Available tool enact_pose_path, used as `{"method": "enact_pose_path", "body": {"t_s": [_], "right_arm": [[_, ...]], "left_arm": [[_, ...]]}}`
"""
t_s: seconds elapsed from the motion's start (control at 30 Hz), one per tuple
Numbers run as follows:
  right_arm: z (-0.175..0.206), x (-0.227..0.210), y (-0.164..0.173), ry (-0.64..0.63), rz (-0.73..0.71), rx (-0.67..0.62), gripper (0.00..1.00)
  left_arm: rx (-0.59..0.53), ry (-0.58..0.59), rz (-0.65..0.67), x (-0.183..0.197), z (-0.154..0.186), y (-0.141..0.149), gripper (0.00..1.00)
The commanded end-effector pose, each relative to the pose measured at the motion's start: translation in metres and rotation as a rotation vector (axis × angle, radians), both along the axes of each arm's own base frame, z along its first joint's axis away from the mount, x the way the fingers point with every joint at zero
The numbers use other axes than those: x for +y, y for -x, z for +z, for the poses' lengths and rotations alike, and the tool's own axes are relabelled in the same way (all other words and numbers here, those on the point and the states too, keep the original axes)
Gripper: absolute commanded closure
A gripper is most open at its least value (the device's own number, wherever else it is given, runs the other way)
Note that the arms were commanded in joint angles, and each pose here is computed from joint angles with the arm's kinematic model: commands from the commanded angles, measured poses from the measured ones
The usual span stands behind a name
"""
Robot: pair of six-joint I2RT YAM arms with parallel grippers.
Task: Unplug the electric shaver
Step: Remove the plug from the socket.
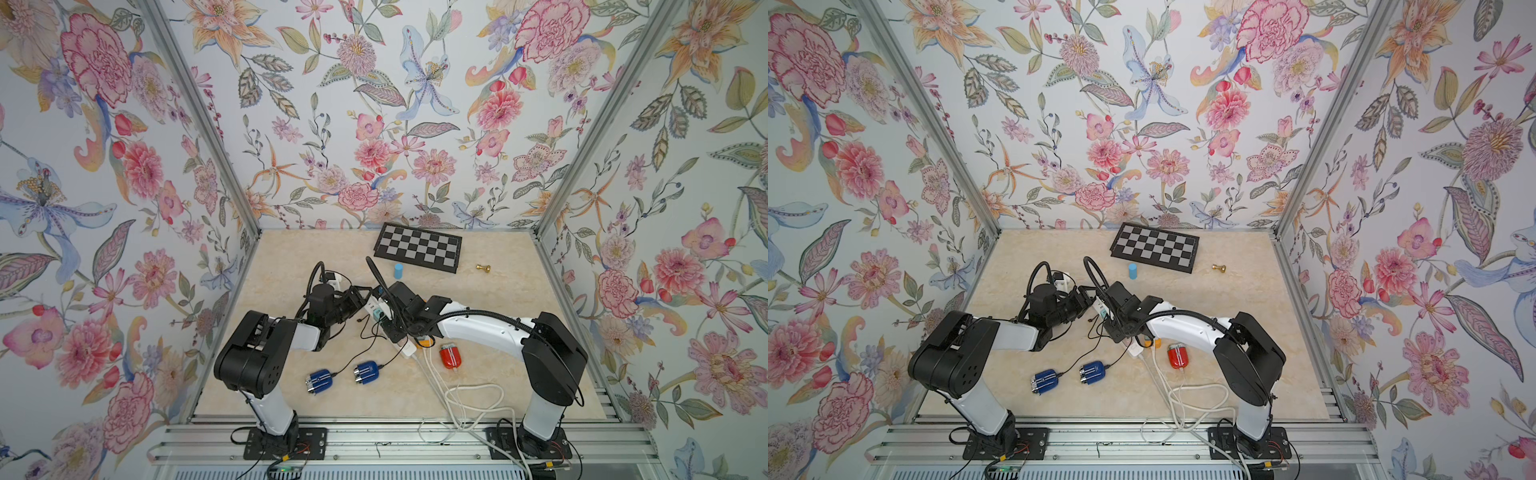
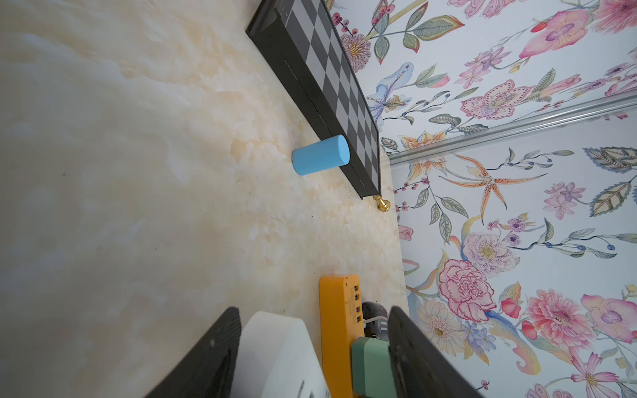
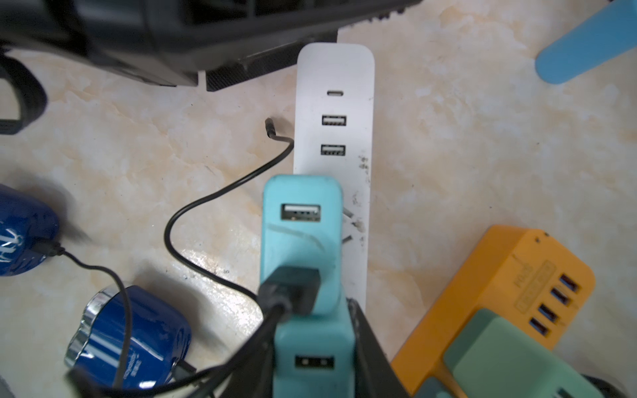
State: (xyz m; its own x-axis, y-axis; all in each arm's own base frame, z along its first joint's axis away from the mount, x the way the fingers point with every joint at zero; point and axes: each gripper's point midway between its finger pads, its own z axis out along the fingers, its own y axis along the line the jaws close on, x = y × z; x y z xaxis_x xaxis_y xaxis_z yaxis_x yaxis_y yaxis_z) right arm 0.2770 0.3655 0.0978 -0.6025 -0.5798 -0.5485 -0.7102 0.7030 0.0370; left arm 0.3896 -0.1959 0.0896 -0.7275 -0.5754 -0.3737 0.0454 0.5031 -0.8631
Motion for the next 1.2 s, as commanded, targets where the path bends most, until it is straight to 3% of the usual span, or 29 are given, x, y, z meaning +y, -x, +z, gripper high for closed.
{"method": "enact_pose_path", "body": {"t_s": [0.0, 0.23, 0.37, 0.6, 0.87, 1.17], "right_arm": [[0.057, 0.021, -0.018, -0.176, -0.009, -0.118, 0.87], [0.061, 0.025, -0.016, -0.199, 0.015, -0.114, 0.87], [0.062, 0.026, -0.014, -0.206, 0.02, -0.112, 0.87], [0.062, 0.028, -0.011, -0.216, 0.039, -0.099, 0.87], [0.058, 0.028, -0.012, -0.212, 0.025, -0.09, 0.88], [0.047, 0.012, -0.024, -0.21, -0.06, -0.026, 0.92]], "left_arm": [[0.007, -0.006, -0.03, -0.002, -0.007, 0.007, 0.27], [0.027, 0.007, -0.029, -0.003, -0.016, 0.008, 0.24], [0.021, 0.022, -0.029, -0.004, -0.016, 0.006, 0.3], [0.006, 0.064, -0.04, -0.009, -0.015, 0.005, 0.55], [0.01, 0.061, -0.051, -0.009, -0.017, 0.009, 0.71], [-0.002, -0.127, -0.059, 0.003, -0.026, 0.013, 0.98]]}}
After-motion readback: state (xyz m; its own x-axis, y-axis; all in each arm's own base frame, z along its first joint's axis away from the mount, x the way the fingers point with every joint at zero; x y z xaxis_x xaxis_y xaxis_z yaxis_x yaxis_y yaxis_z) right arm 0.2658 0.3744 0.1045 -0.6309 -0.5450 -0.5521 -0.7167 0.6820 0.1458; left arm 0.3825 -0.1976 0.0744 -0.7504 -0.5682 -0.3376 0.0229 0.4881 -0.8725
